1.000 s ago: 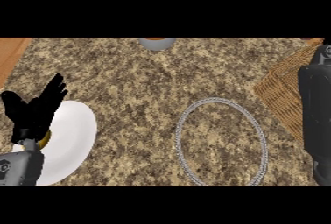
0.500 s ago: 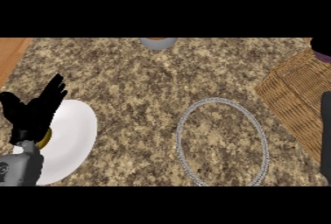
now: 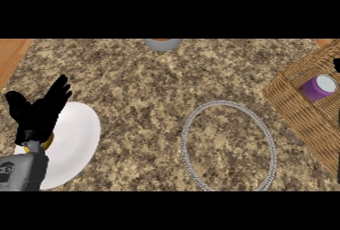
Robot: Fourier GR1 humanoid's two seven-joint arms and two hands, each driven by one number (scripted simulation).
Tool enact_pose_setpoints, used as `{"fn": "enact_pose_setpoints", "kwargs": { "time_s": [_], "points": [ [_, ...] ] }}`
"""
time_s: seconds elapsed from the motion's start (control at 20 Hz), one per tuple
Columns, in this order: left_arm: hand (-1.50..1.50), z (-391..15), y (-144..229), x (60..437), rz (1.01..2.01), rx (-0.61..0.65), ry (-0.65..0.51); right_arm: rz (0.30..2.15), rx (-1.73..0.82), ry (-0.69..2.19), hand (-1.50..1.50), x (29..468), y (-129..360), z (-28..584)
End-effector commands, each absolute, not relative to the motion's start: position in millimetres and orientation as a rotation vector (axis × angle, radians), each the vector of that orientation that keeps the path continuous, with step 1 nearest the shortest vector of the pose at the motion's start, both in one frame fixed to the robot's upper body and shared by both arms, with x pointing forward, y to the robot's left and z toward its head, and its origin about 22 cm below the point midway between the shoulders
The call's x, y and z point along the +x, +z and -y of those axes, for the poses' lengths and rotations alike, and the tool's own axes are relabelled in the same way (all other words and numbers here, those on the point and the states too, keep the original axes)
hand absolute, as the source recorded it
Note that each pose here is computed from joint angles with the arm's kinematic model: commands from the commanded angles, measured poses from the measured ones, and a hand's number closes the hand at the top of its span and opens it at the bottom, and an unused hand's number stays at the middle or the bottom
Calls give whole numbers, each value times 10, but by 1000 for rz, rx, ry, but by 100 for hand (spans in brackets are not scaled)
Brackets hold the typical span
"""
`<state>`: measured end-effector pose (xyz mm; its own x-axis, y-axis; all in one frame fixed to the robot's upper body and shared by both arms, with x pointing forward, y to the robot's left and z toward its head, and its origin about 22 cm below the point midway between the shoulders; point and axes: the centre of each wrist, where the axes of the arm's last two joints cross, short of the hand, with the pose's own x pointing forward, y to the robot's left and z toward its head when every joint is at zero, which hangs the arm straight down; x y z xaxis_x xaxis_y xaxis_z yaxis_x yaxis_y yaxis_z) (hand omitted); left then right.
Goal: Pick the can from the placemat and place it in the basket
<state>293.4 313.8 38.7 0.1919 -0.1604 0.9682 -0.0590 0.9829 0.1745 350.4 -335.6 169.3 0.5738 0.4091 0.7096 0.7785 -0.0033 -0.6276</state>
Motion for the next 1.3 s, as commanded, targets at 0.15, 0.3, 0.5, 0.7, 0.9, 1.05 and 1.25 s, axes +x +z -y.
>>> {"fn": "enact_pose_setpoints", "kwargs": {
  "time_s": [0.15,0.3,0.5,0.7,0.9,1.05,1.25],
  "points": [
    [0,-3046,418,2910,1369,189,-70,1138,-1601,-526,-150,3315,1825,3477],
    [0,-3075,330,2893,1375,199,-77,1176,-1593,-768,-150,3144,1880,3630],
    [0,-3198,391,2888,1371,209,-56,1233,-1582,-977,-150,2837,2126,3723],
    [0,-3278,191,2792,1373,216,-51,1255,-1527,-1020,-150,2184,2069,3726],
    [0,-3274,456,2777,1381,235,-35,1236,-1464,-943,-150,1551,2038,3790],
    [0,-3357,377,2792,1366,246,-20,1211,-1422,-824,-150,1175,1975,3710],
    [0,-3259,409,2874,1387,228,-29,1217,-1371,-799,-150,711,1934,3644]
  ]
}}
